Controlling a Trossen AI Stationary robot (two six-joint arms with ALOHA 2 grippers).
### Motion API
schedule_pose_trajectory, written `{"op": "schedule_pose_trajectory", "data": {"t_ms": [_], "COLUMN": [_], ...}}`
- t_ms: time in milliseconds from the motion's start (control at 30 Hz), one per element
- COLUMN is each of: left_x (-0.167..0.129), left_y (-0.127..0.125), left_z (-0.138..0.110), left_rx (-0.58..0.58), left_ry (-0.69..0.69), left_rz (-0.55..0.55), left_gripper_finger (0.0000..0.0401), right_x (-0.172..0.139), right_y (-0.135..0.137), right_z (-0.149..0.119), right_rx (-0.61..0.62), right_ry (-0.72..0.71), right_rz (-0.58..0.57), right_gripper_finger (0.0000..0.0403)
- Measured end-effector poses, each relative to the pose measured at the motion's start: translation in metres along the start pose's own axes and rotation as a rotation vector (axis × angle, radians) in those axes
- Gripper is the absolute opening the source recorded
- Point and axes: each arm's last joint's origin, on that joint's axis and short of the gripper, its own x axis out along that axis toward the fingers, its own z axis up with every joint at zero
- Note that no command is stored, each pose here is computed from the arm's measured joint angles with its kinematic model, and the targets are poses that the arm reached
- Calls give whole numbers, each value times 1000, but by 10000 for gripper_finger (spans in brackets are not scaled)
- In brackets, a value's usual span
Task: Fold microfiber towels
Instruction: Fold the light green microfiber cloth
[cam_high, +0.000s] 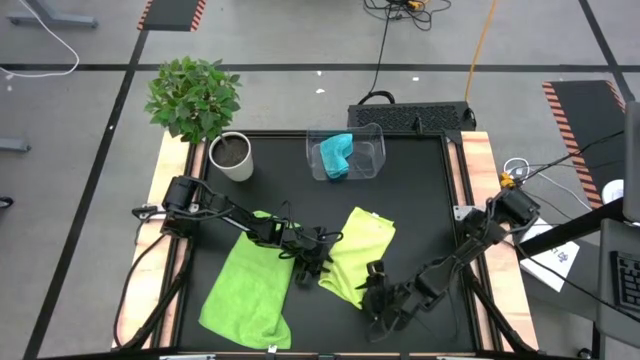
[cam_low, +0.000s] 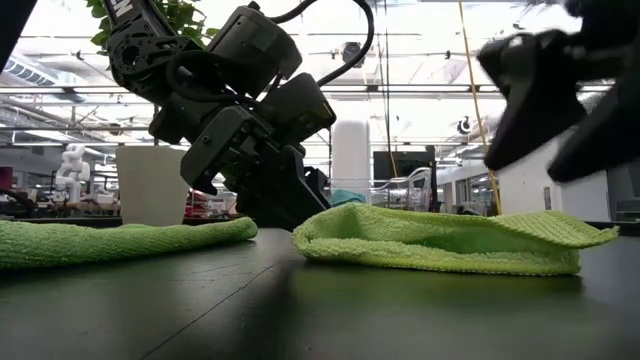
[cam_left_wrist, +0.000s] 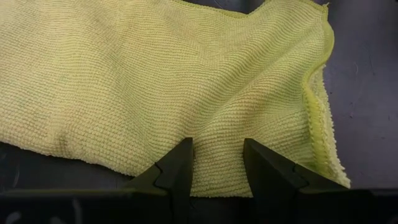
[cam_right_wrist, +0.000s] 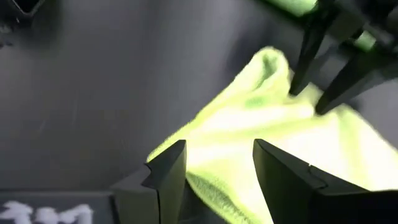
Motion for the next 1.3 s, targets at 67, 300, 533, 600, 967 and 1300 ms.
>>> {"op": "schedule_pose_trajectory", "data": {"t_ms": [67, 300, 533, 600, 967, 1300], "left_x": [0, 0, 0, 0, 0, 0], "left_y": [0, 1, 1, 1, 1, 1], "left_z": [0, 0, 0, 0, 0, 0], "left_rx": [0, 21, 29, 28, 22, 5], "left_ry": [0, 0, 0, 0, 0, 0], "left_rz": [0, 1, 2, 2, 2, -12], "left_gripper_finger": [145, 145, 145, 145, 145, 145], "right_x": [3, 3, 16, 23, 35, 55], "right_y": [-2, 3, 10, 13, 15, 1], "right_z": [-5, -10, -18, -22, -29, -40], "right_rx": [17, 61, 14, -30, -73, -40], "right_ry": [-3, -25, -15, -3, 10, 117], "right_rz": [24, 66, 62, 58, -7, -2], "right_gripper_finger": [175, 188, 214, 221, 225, 151]}}
